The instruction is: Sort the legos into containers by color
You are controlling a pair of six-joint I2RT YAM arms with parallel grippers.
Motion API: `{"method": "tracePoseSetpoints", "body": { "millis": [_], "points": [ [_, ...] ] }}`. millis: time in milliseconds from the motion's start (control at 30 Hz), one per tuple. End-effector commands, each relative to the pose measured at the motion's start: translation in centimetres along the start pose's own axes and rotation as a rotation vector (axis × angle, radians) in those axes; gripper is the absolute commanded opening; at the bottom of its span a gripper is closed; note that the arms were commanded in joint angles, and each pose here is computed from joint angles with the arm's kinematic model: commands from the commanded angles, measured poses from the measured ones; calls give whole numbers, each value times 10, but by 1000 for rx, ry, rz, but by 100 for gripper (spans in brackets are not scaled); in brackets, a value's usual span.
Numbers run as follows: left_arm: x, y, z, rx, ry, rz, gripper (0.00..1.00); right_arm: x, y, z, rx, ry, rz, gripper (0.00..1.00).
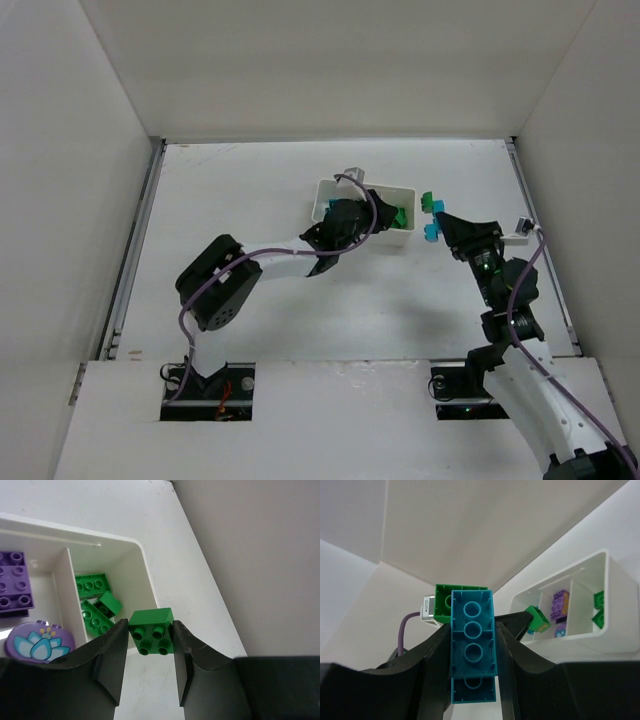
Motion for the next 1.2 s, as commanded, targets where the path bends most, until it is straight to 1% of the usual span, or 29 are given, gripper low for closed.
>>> {"method": "tracePoseSetpoints", "body": {
  "millis": [0,67,167,233,267,400,500,600,767,900,1000,1067,1167],
  "points": [
    [-21,-27,-7,-9,7,71,21,2,-9,4,21,26,18,32],
    [-30,-25,-3,-9,17,63,22,3,-10,3,21,25,17,32],
    [-39,-23,1,-19,21,49,30,4,-11,1,25,21,19,32],
    [-42,-20,2,-22,20,41,37,3,-11,1,27,21,19,32],
    [-43,-19,0,-21,14,36,43,3,-11,2,26,23,19,33],
    [-37,-14,-8,-15,-6,22,53,0,-12,3,26,26,20,33],
    [-22,-11,-16,1,-35,17,55,-3,-15,4,24,28,28,33],
    [6,-10,-19,107,-63,43,53,-7,-17,8,22,39,37,33],
    [55,-20,-9,308,-84,161,55,-16,-15,23,-13,78,26,33],
    [82,-36,6,424,-89,292,62,-25,-3,36,-68,115,-13,33],
    [95,-47,8,511,-118,394,66,-30,3,45,-111,126,-27,33],
    [94,-47,16,537,-106,395,67,-33,5,51,-138,124,-25,33],
    [93,-51,28,539,-82,396,66,-36,6,57,-164,121,-21,33]
  ]
}}
Point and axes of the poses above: each gripper's point midway between its finger pads, its own x axis back along the fingers, its own y axis along the line the jaws close on, z = x × y, the point moved 3 cm from there along x, back along the fingers, and after that the axes turned 10 degrees about x, right-handed, at the moved point
